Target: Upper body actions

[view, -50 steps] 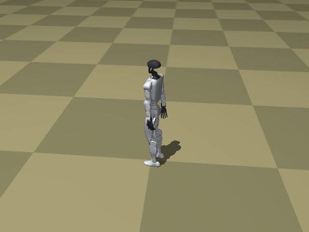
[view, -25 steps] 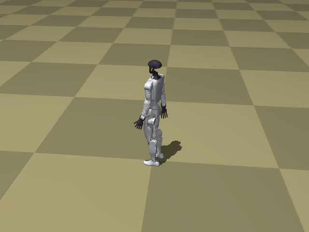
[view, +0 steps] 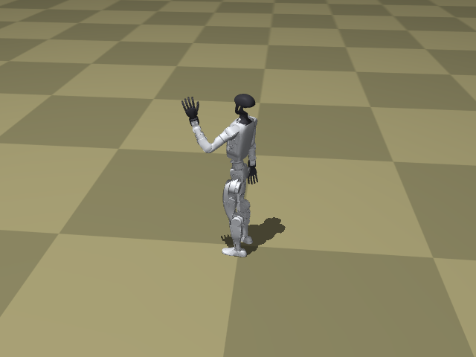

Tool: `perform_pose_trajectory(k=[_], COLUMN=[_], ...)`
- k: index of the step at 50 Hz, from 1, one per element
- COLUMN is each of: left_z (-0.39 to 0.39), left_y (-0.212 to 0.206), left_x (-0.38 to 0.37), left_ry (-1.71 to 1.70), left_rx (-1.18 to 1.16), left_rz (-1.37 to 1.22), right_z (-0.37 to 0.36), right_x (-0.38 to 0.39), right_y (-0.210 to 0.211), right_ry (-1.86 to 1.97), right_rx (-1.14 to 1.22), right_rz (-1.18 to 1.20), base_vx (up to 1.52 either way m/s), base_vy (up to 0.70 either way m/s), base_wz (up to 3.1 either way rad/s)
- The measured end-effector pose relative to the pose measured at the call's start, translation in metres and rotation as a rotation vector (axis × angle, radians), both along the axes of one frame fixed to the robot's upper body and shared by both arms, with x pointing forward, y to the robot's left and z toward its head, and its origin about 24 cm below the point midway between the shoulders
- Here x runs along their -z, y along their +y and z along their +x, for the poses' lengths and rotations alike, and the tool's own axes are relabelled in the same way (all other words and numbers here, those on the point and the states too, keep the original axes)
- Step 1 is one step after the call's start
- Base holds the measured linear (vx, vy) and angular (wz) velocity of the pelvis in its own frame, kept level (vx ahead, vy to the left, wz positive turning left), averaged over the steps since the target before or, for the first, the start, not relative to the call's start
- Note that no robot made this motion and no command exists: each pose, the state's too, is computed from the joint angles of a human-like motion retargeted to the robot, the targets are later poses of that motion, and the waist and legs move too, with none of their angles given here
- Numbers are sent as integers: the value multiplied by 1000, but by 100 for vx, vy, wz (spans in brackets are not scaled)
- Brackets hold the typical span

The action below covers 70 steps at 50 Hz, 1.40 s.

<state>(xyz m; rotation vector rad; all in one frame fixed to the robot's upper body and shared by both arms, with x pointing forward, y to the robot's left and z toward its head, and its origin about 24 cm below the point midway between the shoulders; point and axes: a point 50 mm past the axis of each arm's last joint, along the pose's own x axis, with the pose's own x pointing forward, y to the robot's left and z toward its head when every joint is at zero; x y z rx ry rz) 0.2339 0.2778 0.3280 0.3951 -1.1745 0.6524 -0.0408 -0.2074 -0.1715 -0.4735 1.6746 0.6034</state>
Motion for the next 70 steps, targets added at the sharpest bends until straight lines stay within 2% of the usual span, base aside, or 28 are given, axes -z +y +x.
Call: perform_pose_trajectory(k=[3,7,16,27,37,42,47,53,59,65,70], left_z=[-4,25,35,13,9,6,7,-7,-64,-96,-93], left_y=[4,9,23,7,-11,-16,-23,-35,-58,-62,-60], left_x=[-35,-62,-80,-31,56,120,215,355,463,482,480], left_ry=[-71,26,99,58,300,527,925,1637,2398,2504,2439], left_rx=[-44,3,-127,-27,177,162,202,360,457,350,333], left_rz=[25,9,55,121,128,109,32,24,-39,-254,-249], right_z=[0,0,9,13,14,14,11,7,9,15,12], right_x=[-1,-3,-4,-2,0,0,-1,-1,0,1,1], right_y=[-6,-14,-23,-15,-10,-9,-9,-10,-6,-1,-4], right_ry=[1,1,-10,-19,-27,-33,-31,-18,-16,-37,-31], right_rx=[6,37,11,-15,14,31,38,48,9,-32,-9], right_rz=[-14,-33,-51,-37,-30,-30,-31,-31,-15,0,-7], base_vx=[4,3,-1,0,-1,0,0,0,-2,-3,1], base_vy=[14,13,8,0,-1,0,0,1,-1,-6,-2], base_wz=[-13,2,3,0,1,0,0,8,28,10,-26])
